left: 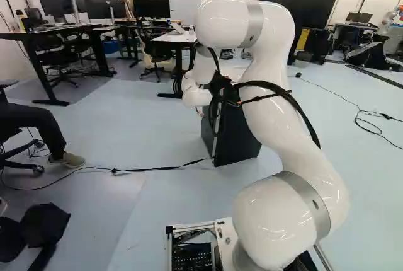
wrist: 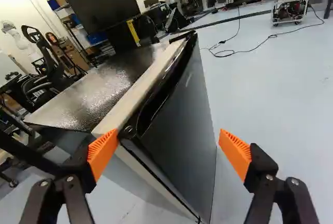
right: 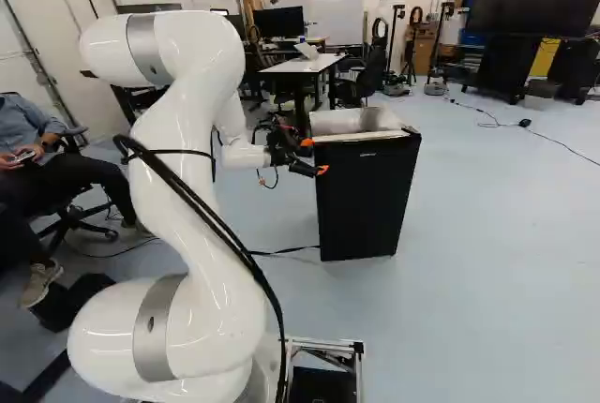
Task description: Open the fridge door
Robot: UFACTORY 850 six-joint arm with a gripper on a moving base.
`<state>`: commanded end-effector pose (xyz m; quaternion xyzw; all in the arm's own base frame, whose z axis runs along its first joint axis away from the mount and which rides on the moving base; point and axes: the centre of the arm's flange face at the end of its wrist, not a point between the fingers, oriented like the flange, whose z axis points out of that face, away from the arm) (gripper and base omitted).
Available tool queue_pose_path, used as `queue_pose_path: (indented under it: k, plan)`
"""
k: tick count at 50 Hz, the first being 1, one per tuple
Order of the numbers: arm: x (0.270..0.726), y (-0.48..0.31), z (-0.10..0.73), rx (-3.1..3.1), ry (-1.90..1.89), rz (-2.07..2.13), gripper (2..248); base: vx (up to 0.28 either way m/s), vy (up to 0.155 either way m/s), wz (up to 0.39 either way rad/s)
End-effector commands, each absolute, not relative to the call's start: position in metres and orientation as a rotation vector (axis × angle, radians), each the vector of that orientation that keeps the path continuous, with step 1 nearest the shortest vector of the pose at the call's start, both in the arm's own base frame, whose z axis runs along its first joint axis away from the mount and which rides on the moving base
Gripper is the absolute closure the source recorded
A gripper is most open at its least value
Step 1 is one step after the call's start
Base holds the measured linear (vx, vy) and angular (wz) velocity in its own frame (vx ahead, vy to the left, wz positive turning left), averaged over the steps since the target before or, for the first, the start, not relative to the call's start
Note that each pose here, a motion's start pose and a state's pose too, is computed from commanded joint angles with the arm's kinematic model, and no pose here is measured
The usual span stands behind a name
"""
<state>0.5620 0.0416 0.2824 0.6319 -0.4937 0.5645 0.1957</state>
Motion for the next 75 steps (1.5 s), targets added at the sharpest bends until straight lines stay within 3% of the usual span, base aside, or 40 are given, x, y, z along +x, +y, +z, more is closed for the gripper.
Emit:
queue_pose_path:
  k: [57, 75]
  plan:
    - [0.462, -0.048, 0.271, 1.228, -1.819, 1.047, 3, -0.001, -0.001, -0.002]
    - [0.454, -0.057, 0.270, 1.181, -1.840, 1.009, 3, 0.000, 0.000, 0.000]
